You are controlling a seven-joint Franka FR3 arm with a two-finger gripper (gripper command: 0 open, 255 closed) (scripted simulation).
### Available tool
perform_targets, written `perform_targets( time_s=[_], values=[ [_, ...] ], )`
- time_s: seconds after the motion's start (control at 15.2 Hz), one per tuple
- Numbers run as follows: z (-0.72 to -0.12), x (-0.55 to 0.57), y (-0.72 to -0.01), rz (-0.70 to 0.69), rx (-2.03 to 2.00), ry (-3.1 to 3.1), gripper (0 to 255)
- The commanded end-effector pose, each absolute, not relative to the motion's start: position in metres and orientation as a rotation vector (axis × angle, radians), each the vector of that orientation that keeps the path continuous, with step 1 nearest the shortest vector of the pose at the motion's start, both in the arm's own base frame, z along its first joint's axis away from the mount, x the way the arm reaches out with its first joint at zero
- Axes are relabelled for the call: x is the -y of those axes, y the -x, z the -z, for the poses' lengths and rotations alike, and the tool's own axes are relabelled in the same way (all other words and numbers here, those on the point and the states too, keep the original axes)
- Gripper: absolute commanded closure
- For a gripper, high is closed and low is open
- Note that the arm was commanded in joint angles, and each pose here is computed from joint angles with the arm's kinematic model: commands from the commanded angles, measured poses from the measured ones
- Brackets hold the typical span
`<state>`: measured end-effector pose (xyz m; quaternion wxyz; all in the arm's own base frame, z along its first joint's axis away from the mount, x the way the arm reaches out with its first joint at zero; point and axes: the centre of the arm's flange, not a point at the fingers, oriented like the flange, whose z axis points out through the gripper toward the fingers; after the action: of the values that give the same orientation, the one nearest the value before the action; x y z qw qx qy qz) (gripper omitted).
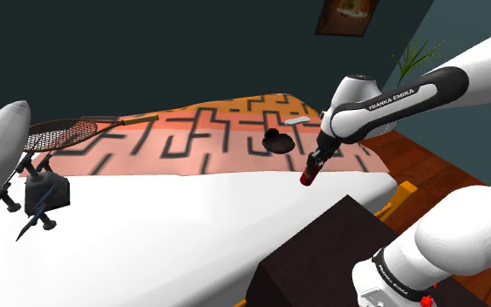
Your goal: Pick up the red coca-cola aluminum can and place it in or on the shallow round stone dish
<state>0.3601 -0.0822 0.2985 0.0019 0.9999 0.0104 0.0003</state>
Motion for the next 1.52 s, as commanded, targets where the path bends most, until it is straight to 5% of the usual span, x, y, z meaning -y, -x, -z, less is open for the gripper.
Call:
perform_targets(
  time_s=[0.0, 1.45],
  values=[
    [-0.304, 0.083, -0.360, 0.000, -0.033, -3.138, 255],
    [-0.326, 0.247, -0.599, 0.000, -0.033, -3.138, 255]
  ],
)
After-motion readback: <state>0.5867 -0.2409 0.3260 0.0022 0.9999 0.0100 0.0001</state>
